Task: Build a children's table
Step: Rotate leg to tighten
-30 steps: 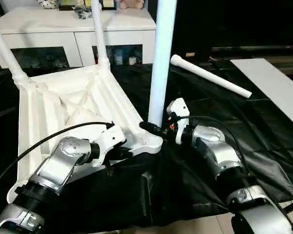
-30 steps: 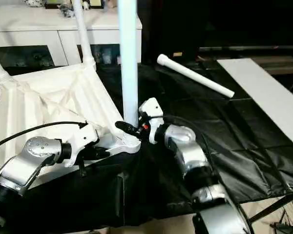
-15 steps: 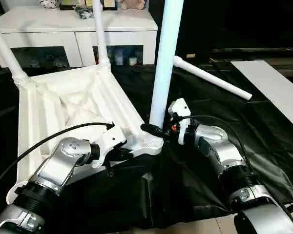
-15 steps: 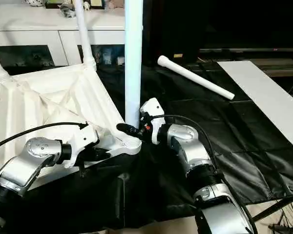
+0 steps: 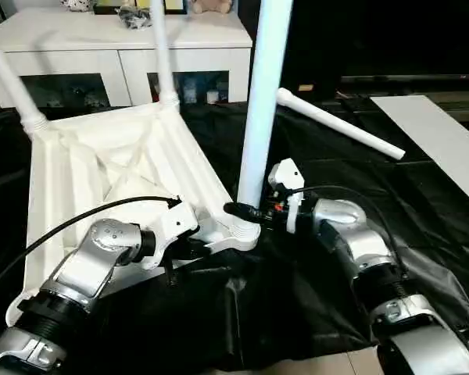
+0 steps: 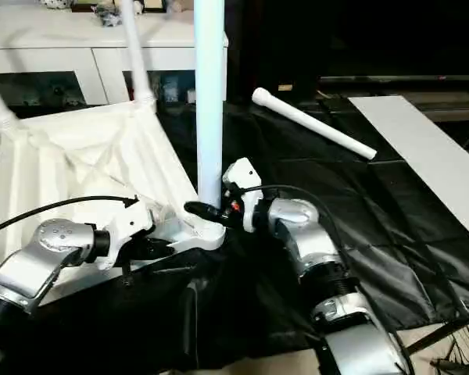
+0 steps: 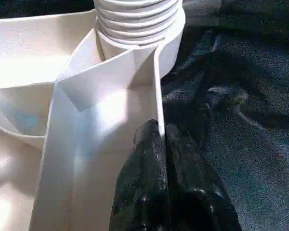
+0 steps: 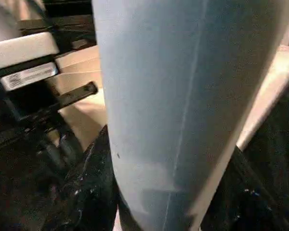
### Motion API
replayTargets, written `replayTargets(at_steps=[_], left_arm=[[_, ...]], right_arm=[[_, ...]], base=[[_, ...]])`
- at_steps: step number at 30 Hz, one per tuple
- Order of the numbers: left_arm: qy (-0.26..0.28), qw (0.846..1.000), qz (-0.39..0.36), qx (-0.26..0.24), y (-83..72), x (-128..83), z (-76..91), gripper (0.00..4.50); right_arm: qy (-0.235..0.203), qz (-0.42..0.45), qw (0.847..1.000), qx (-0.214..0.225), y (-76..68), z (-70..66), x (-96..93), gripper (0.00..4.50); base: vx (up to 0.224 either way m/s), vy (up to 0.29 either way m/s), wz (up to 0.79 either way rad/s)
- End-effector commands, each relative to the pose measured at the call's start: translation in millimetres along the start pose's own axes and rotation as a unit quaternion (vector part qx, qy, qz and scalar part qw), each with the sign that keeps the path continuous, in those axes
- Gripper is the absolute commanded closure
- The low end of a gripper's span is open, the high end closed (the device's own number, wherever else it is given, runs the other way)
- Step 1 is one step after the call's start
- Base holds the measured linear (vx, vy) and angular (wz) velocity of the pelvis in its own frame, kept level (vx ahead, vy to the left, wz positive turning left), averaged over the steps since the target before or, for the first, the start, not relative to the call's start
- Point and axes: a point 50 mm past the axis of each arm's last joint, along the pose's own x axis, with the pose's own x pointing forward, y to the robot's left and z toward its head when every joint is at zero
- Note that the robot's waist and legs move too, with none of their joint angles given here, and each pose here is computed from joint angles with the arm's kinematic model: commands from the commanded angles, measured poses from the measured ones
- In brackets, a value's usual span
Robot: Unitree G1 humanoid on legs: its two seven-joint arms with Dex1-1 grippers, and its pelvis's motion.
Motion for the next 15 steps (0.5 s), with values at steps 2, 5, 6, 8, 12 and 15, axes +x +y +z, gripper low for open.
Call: replayTargets(at_steps=[2, 5, 6, 8, 12, 15], left_arm=[[-0.020, 0.999, -0.038, 0.028, -3.0, -9, 6.3, 4.50], [-0.029, 0.998, -0.059, 0.026, -7.1, -11, 7.7, 4.50], [-0.028, 0.997, -0.071, 0.029, -9.5, -13, 7.7, 4.50], [-0.026, 0.996, -0.083, 0.031, -11.7, -16, 7.2, 4.50], [-0.021, 0.993, -0.112, 0.027, -15.7, -26, 4.9, 4.50], [-0.020, 0.992, -0.123, 0.026, -17.0, -33, 6.0, 4.50]], right_arm=[[0.086, 0.024, 0.995, 0.045, 6.6, -39.7, -17.6, 2.66], [0.086, 0.040, 0.994, 0.044, 6.7, -38.4, -21.6, 2.66], [0.091, 0.054, 0.994, 0.041, 7.6, -39.0, -25.4, 2.66], [0.098, 0.075, 0.992, 0.037, 9.1, -40.1, -30.2, 2.66], [0.123, 0.133, 0.983, 0.026, 12.3, -42.0, -42.9, 2.66], [0.125, 0.146, 0.981, 0.028, 10.8, -38.6, -46.2, 2.66]], base=[[0.000, 0.000, 0.00], [0.000, 0.000, 0.00], [0.000, 0.000, 0.00], [0.000, 0.000, 0.00], [0.000, 0.000, 0.00], [0.000, 0.000, 0.00]])
